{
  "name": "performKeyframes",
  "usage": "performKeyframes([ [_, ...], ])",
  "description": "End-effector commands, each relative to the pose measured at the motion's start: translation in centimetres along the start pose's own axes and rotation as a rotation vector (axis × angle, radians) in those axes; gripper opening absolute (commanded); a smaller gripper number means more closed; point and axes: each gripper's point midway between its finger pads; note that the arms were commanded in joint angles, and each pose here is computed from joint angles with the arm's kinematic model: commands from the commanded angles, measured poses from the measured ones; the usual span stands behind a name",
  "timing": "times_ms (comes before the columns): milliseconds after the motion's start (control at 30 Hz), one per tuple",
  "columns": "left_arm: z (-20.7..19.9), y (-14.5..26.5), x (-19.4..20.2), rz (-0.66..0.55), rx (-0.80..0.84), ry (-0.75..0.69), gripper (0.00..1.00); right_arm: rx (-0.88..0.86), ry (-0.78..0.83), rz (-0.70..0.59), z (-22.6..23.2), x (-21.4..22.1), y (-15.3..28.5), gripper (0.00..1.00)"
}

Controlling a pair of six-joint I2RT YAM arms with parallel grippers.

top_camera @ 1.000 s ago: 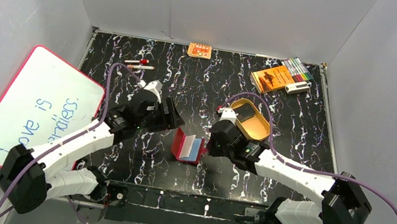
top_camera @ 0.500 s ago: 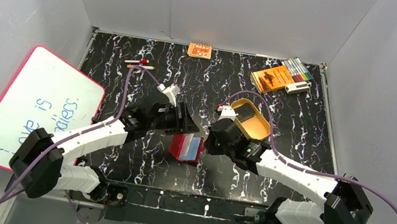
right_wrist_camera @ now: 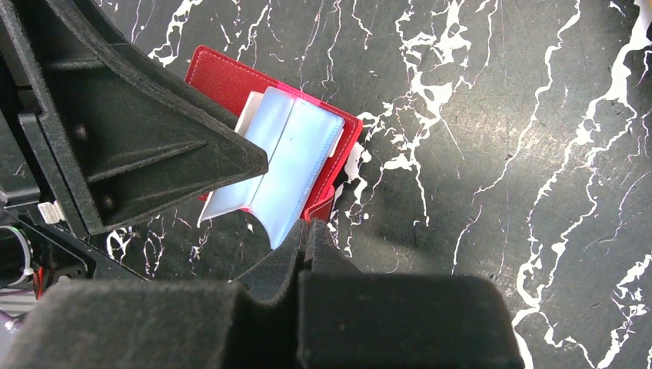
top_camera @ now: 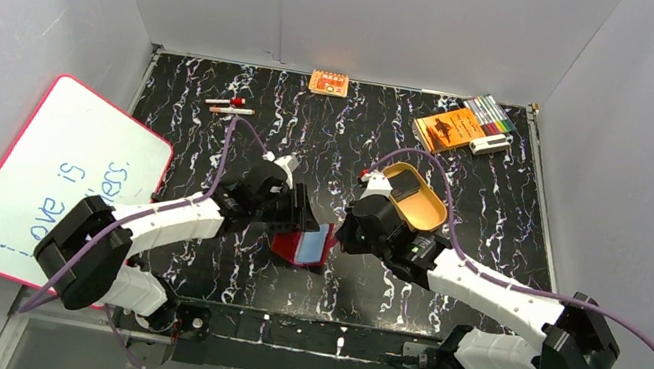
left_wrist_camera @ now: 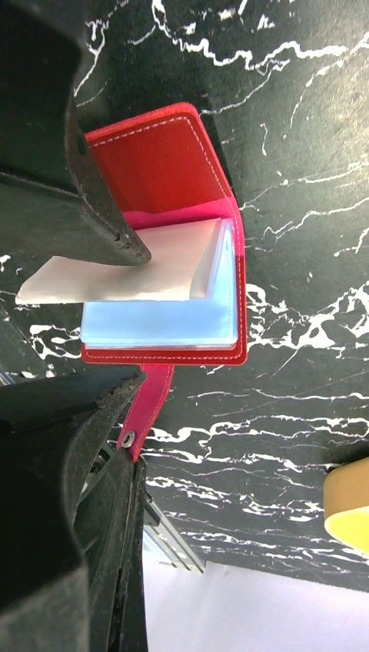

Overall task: Put the credit cards into the card holder
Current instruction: Open the card holder at the center of the board.

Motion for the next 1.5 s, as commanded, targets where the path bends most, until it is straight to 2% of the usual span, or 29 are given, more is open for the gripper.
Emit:
performKeyframes([
  [0,1.2,0.2,-0.3,-0.031,-0.055,-0.044,0.48,-0.027,-0.009,-0.088,0.8,-3.0,0.9,0.0],
  [367,7.0,0.6,-1.1,-0.112,-0.294,-0.096,0.33,0.01,-0.012,-0.064,-0.3,-1.3,0.6,0.0],
  [733,9.6,0.4,-1.0,-0.127,-0.395,-0.09,0.3,0.045,-0.01,-0.01,-1.6,1.6,-0.1,0.0],
  [900,9.8,0.5,-1.1,-0.131,-0.412,-0.091,0.35,0.057,-0.007,0.007,-2.0,2.4,-0.5,0.0],
  [1167,6.9,1.9,-2.6,-0.18,-0.348,-0.085,0.57,0.058,0.007,0.003,-1.9,1.9,-0.5,0.0],
  [1467,2.6,4.7,-4.9,-0.261,-0.251,-0.088,0.64,0.057,0.018,-0.003,-1.6,1.1,-0.5,0.0],
])
Point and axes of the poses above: each gripper's point midway between its finger pads, its own y axis back along the fingers, its own z axis along the line the jaws close on, x = y × z, and after that the axes turned 11 degrees about y, right-handed
